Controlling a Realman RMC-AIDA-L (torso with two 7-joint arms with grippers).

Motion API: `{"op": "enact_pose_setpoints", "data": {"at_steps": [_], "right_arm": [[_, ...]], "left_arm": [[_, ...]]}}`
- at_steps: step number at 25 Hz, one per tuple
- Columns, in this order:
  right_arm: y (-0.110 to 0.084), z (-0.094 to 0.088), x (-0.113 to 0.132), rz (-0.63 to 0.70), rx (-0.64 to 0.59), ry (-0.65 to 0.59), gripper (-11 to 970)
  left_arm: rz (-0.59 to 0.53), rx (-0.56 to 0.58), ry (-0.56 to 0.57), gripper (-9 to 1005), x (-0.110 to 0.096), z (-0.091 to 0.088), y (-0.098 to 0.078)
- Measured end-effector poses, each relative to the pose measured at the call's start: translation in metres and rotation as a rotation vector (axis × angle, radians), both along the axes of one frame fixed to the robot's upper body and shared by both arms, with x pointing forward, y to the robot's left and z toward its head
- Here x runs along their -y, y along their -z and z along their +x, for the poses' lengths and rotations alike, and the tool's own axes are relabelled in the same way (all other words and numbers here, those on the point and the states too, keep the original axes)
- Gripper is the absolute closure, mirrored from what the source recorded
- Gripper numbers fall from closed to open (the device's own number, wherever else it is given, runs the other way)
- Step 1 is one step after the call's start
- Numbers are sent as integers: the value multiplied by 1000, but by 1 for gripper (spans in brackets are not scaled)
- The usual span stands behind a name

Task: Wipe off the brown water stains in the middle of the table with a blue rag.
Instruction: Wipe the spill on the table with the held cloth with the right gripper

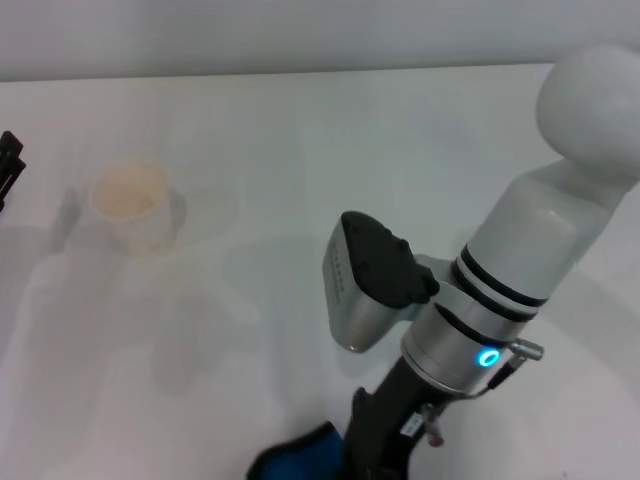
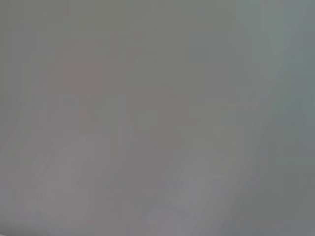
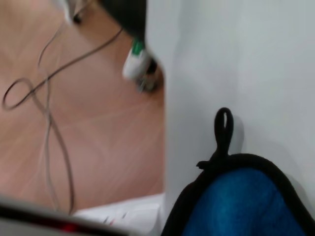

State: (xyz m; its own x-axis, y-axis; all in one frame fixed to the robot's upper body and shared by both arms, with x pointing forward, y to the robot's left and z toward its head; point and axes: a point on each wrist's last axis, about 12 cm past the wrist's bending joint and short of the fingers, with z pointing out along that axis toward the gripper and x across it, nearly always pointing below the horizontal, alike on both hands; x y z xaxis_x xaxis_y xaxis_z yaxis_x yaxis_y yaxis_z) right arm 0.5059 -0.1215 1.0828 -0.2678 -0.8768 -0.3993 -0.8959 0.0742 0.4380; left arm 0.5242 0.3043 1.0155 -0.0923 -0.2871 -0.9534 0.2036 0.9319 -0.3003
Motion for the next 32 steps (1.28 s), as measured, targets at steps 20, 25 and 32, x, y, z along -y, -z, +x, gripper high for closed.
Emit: {"op": "enact_pose_setpoints", "data": {"at_steps": [20,25,32], "right_arm": [[-10,65,27,130,340,353,908],[-19,79,44,155,376,439,909],[-19,94,68,50,474,470,909]], "left_arm": [[4,-14,-9,108,-3,-2,2],[4,-14,-9,108,-3,-2,2],[4,-13,-8,109,-2,-1,2]]}}
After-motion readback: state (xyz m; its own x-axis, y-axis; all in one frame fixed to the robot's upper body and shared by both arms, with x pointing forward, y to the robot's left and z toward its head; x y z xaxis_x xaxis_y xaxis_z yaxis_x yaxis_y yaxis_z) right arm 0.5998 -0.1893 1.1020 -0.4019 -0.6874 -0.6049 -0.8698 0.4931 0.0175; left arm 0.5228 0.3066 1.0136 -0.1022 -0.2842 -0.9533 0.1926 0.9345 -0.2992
